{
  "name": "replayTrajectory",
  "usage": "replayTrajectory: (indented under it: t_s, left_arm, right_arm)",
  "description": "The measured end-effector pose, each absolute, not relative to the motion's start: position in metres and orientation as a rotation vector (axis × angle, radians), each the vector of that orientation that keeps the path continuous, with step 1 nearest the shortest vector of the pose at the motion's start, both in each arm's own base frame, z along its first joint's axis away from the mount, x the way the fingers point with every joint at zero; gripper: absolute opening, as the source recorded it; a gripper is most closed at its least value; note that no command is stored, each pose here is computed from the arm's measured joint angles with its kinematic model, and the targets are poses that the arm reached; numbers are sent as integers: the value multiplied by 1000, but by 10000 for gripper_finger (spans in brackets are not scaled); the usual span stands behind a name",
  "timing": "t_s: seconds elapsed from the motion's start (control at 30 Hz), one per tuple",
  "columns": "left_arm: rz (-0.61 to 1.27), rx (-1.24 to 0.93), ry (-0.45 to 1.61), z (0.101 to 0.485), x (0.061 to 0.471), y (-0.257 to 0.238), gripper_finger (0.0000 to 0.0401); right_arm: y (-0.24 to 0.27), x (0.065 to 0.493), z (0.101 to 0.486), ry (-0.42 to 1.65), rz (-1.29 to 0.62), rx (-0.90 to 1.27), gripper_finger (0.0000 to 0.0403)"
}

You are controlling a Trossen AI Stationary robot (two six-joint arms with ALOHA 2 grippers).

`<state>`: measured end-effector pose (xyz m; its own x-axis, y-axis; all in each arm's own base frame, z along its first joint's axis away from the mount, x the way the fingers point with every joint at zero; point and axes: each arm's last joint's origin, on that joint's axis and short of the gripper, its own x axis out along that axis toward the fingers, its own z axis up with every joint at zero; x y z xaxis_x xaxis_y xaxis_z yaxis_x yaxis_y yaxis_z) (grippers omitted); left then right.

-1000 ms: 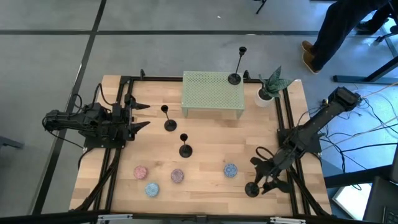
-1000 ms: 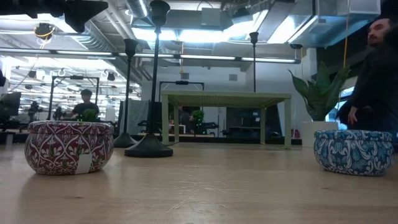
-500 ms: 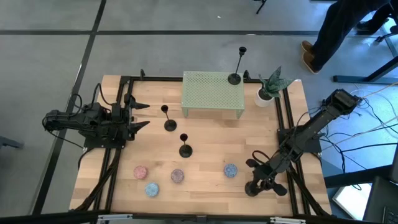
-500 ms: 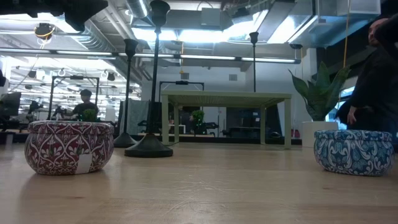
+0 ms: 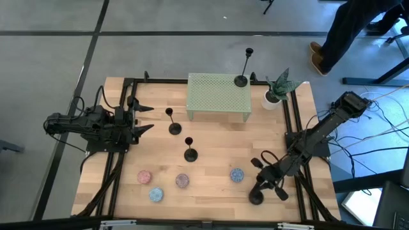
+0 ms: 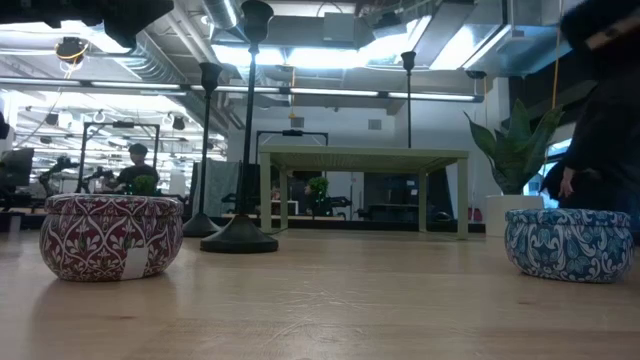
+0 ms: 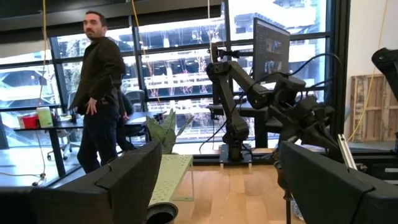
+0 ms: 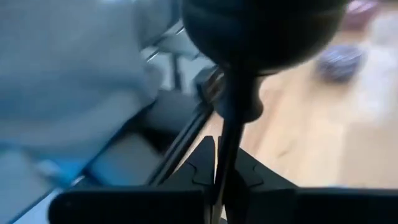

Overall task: Pick & Place candle stick holders
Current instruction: Align the black candle holder with the black candle holder on the shelf

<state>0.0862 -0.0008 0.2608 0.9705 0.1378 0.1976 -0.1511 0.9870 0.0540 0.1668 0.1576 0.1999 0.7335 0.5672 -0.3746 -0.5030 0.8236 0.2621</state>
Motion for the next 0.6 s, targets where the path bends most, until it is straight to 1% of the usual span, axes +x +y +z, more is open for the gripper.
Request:
replayTrajectory:
  t_s: [0.17,0.33,0.43,0.53,0.6]
  left_arm:
    - [146,69,-195,261,86,-1,322]
    - [146,69,-195,261,86,-1,322]
    - [146,63,-195,261,86,-1,322]
    - [145,61,-195,261,86,-1,322]
    - [145,61,-195,261,86,-1,322]
  right_arm:
    - [159,176,221,365,422,145,18]
    - [160,185,252,355,242,1,10]
    - [154,189,272,360,61,-63,11]
    - [145,192,294,334,-168,-84,15]
    - [137,194,306,322,-281,-96,13]
